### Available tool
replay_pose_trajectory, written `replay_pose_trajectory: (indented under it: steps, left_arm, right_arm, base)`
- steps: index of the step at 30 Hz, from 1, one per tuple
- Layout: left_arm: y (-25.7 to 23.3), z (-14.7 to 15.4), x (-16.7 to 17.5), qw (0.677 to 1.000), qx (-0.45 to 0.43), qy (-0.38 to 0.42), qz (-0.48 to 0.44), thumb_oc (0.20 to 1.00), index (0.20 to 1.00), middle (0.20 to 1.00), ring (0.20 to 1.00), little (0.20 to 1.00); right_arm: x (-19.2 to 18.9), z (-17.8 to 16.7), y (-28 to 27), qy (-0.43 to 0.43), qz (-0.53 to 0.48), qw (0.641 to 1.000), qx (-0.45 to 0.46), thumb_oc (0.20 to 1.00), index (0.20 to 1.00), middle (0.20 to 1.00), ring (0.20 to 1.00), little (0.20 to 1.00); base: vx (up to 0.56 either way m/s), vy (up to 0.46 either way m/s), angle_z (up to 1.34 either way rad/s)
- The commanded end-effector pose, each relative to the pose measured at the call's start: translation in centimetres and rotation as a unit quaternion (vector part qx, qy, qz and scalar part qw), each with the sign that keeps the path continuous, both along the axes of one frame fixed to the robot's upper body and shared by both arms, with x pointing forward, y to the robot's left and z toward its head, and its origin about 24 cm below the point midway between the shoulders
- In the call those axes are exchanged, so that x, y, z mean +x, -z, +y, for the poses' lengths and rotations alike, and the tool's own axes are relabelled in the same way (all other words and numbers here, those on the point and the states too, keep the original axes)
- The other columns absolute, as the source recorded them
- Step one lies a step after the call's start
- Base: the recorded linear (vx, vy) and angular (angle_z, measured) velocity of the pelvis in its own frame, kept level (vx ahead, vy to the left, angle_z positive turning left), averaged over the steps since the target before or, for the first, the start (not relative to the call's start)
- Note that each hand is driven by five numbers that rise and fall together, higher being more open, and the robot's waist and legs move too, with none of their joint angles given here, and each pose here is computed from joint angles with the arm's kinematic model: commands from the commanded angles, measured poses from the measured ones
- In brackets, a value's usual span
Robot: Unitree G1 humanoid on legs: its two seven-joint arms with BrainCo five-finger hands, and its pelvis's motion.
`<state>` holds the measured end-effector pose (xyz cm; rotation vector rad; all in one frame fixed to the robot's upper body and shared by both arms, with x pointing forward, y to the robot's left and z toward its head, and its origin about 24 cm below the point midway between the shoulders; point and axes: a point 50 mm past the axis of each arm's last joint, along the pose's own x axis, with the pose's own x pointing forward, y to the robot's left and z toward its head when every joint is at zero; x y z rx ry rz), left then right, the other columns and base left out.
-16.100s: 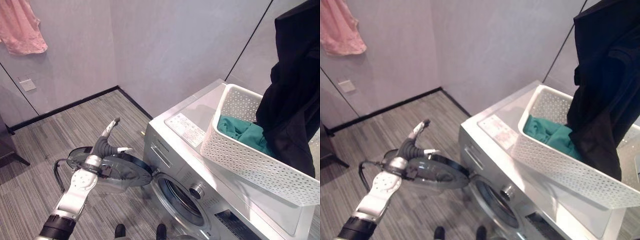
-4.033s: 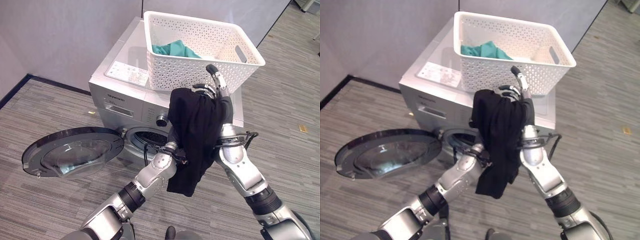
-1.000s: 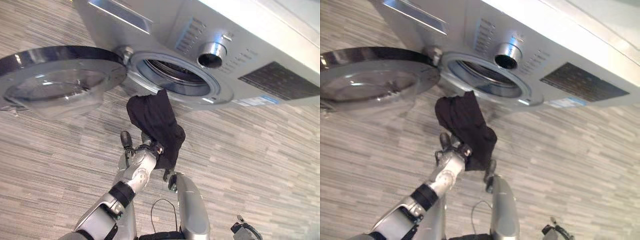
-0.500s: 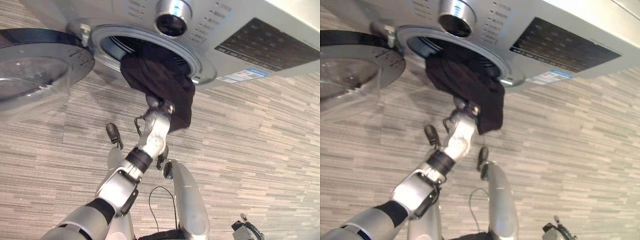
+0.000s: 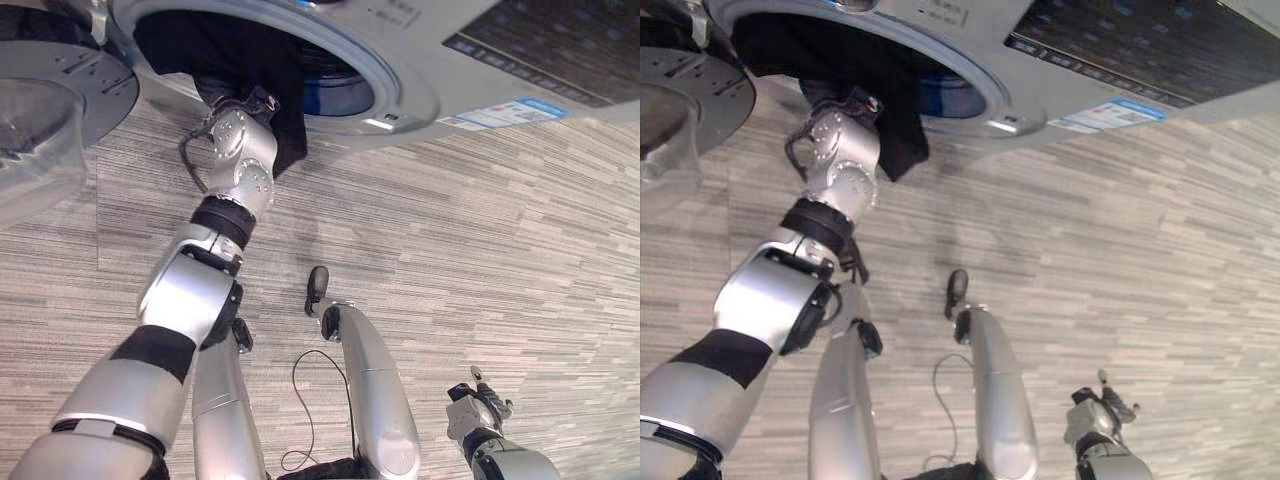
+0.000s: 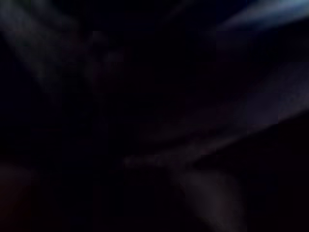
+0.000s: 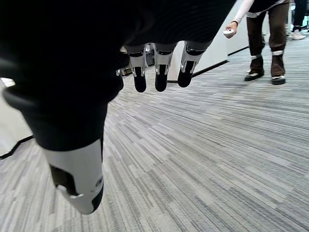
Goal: Grab the laundry basket,head to the washer,open it,put in the laundry and shut it.
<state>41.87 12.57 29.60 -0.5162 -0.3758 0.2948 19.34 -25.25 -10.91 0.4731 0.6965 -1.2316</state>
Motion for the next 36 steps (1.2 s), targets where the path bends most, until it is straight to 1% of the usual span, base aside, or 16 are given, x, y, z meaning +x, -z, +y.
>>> replay_pose_trajectory:
  steps: [1, 7, 12, 16, 17, 18, 20, 21, 23, 24, 27, 28, 30, 31, 34, 36]
  left_arm:
    - [-7.3, -1.0, -1.2, 0.996, 0.061, -0.015, -0.070, 0.200, 0.200, 0.200, 0.200, 0.200]
    - [-15.9, -0.2, -4.5, 0.982, 0.111, -0.046, -0.146, 0.200, 0.200, 0.200, 0.200, 0.200]
    - [-21.1, -5.5, -9.0, 0.954, 0.142, 0.007, -0.264, 0.200, 0.200, 0.200, 0.200, 0.200]
    - [-22.2, -11.6, -12.7, 0.924, 0.135, 0.115, -0.339, 0.200, 0.200, 0.200, 0.200, 0.200]
    - [-22.1, -12.5, -13.2, 0.918, 0.137, 0.134, -0.348, 0.297, 0.297, 0.297, 0.297, 0.297]
    - [-22.0, -12.6, -13.2, 0.918, 0.136, 0.136, -0.347, 1.000, 1.000, 1.000, 1.000, 1.000]
    - [-20.8, -14.9, -13.8, 0.886, 0.205, 0.208, -0.360, 1.000, 1.000, 1.000, 1.000, 1.000]
    - [-19.9, -15.1, -12.4, 0.877, 0.305, 0.175, -0.328, 1.000, 1.000, 1.000, 1.000, 1.000]
    - [-19.6, -14.4, -10.2, 0.815, 0.522, 0.021, -0.251, 1.000, 1.000, 1.000, 1.000, 1.000]
    - [-19.7, -14.5, -10.3, 0.812, 0.526, 0.019, -0.252, 1.000, 1.000, 1.000, 1.000, 1.000]
    - [-19.6, -15.0, -10.2, 0.605, 0.725, -0.241, -0.223, 1.000, 1.000, 1.000, 1.000, 1.000]
    - [-19.1, -15.3, -10.0, 0.506, 0.776, -0.311, -0.211, 1.000, 1.000, 1.000, 1.000, 1.000]
    - [-18.4, -16.6, -10.2, 0.426, 0.810, -0.337, -0.220, 1.000, 1.000, 1.000, 1.000, 1.000]
    - [-17.9, -17.7, -10.6, 0.359, 0.831, -0.350, -0.240, 1.000, 1.000, 1.000, 1.000, 1.000]
    - [-16.7, -19.6, -11.3, 0.277, 0.843, -0.362, -0.285, 1.000, 1.000, 1.000, 1.000, 1.000]
    - [-16.6, -20.0, -11.6, 0.263, 0.841, -0.369, -0.296, 1.000, 1.000, 1.000, 1.000, 1.000]
  right_arm:
    - [-1.2, -3.4, -0.9, 0.057, 0.007, 0.997, -0.042, 1.000, 1.000, 1.000, 1.000, 1.000]
    - [2.1, -4.7, -3.5, 0.076, -0.059, 0.994, -0.060, 1.000, 1.000, 1.000, 1.000, 1.000]
    - [2.8, -7.6, -5.9, 0.107, -0.105, 0.985, -0.085, 1.000, 1.000, 1.000, 1.000, 1.000]
    - [2.3, -10.3, -7.5, 0.115, -0.116, 0.980, -0.116, 1.000, 1.000, 1.000, 1.000, 1.000]
    - [2.0, -10.9, -7.7, 0.118, -0.114, 0.979, -0.122, 1.000, 1.000, 1.000, 1.000, 1.000]
    - [1.8, -11.0, -7.6, 0.120, -0.113, 0.979, -0.122, 1.000, 1.000, 1.000, 1.000, 1.000]
    - [-0.1, -12.4, -7.4, 0.127, -0.107, 0.978, -0.128, 1.000, 1.000, 1.000, 1.000, 1.000]
    - [-0.6, -12.6, -6.9, 0.117, -0.096, 0.981, -0.122, 1.000, 1.000, 1.000, 1.000, 1.000]
    - [-1.3, -12.8, -6.2, 0.102, -0.087, 0.986, -0.101, 1.000, 1.000, 1.000, 1.000, 1.000]
    - [-1.1, -12.8, -6.2, 0.101, -0.090, 0.986, -0.099, 1.000, 1.000, 1.000, 1.000, 1.000]
    - [0.3, -12.2, -6.4, 0.071, -0.110, 0.987, -0.095, 1.000, 1.000, 1.000, 1.000, 1.000]
    - [1.5, -12.0, -7.0, 0.067, -0.131, 0.984, -0.096, 1.000, 1.000, 1.000, 1.000, 1.000]
    - [2.3, -11.8, -7.5, 0.060, -0.139, 0.983, -0.100, 1.000, 1.000, 1.000, 1.000, 1.000]
    - [2.6, -12.1, -8.0, 0.056, -0.143, 0.982, -0.110, 1.000, 1.000, 1.000, 1.000, 1.000]
    - [3.0, -12.7, -8.9, 0.062, -0.155, 0.978, -0.123, 1.000, 1.000, 1.000, 1.000, 1.000]
    - [3.2, -13.0, -9.4, 0.061, -0.156, 0.977, -0.129, 1.000, 1.000, 1.000, 1.000, 1.000]
  base:
    - [0.02, 0.038, 0.03]
    - [0.04, 0.053, -0.01]
    - [0.05, 0.035, -0.03]
    - [0.04, 0.037, 0.12]
    - [0.02, 0.018, 0.18]
    - [0.01, 0.023, 0.14]
    - [0.01, 0.050, -0.12]
    - [0.00, 0.050, -0.16]
    - [-0.01, 0.003, 0.04]
    - [-0.03, -0.008, 0.05]
    - [-0.02, -0.008, -0.04]
    - [-0.03, 0.000, -0.08]
    - [-0.01, 0.006, -0.07]
    - [0.00, 0.003, -0.05]
    - [0.01, 0.010, -0.14]
    - [0.00, 0.007, -0.02]
